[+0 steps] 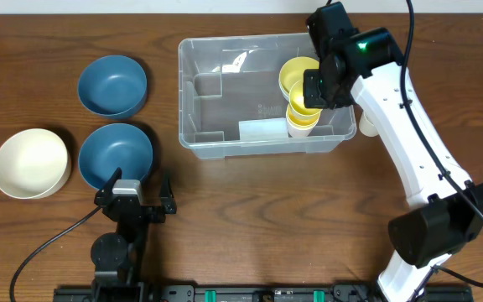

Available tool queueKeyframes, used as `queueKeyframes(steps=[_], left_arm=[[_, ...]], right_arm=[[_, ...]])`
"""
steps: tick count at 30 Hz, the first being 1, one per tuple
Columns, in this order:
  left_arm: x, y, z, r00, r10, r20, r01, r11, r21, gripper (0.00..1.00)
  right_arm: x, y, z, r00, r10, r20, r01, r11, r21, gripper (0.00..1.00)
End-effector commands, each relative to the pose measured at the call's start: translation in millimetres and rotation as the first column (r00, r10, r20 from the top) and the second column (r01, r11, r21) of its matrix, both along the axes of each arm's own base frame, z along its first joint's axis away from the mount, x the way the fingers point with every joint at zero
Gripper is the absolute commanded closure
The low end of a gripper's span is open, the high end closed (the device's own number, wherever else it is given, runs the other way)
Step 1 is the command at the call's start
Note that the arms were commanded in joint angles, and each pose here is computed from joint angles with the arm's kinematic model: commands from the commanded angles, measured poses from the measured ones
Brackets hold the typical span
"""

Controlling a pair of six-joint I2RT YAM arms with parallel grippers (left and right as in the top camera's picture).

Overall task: Pack container
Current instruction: 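Stack the second yellow cup onto the cups in the container and release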

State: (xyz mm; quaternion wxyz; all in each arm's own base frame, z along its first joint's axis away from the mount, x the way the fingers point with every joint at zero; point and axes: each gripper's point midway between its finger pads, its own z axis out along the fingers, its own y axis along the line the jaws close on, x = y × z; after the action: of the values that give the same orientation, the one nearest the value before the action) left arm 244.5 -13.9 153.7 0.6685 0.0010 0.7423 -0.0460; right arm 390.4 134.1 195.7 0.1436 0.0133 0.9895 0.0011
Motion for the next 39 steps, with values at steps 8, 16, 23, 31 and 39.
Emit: queueKeyframes(steps=[8, 16, 23, 31, 39], left_arm=[[-0.9, -1.3, -15.3, 0.999, -0.011, -0.045, 0.011, 1.000, 0.012, 0.02], [-0.9, -1.3, -15.3, 0.999, -0.011, -0.045, 0.012, 1.000, 0.012, 0.02], [-0.9, -1.3, -15.3, 0.999, -0.011, -0.045, 0.012, 1.000, 0.012, 0.02], [-0.9, -1.3, -15.3, 0.999, -0.011, -0.045, 0.012, 1.000, 0.012, 0.02], [-0.9, -1.3, -15.3, 0.999, -0.011, -0.045, 0.012, 1.000, 0.012, 0.02]], right_arm=[[15.9, -15.7, -25.0, 0.997, -0.067, -0.039, 0.066, 0.998, -0.016, 0.99], [23.7, -5.1, -44.5, 0.997, -0.044, -0.070, 0.045, 0.999, 0.020, 0.99], [23.9, -3.1, -45.2, 0.997, -0.041, -0.072, 0.043, 0.999, 0.027, 0.95], [21.2, -3.4, -45.3, 0.996, -0.030, -0.082, 0.032, 0.999, 0.024, 0.46], [26.0, -13.2, -6.6, 0.998, -0.053, -0.017, 0.054, 0.997, 0.047, 0.47]])
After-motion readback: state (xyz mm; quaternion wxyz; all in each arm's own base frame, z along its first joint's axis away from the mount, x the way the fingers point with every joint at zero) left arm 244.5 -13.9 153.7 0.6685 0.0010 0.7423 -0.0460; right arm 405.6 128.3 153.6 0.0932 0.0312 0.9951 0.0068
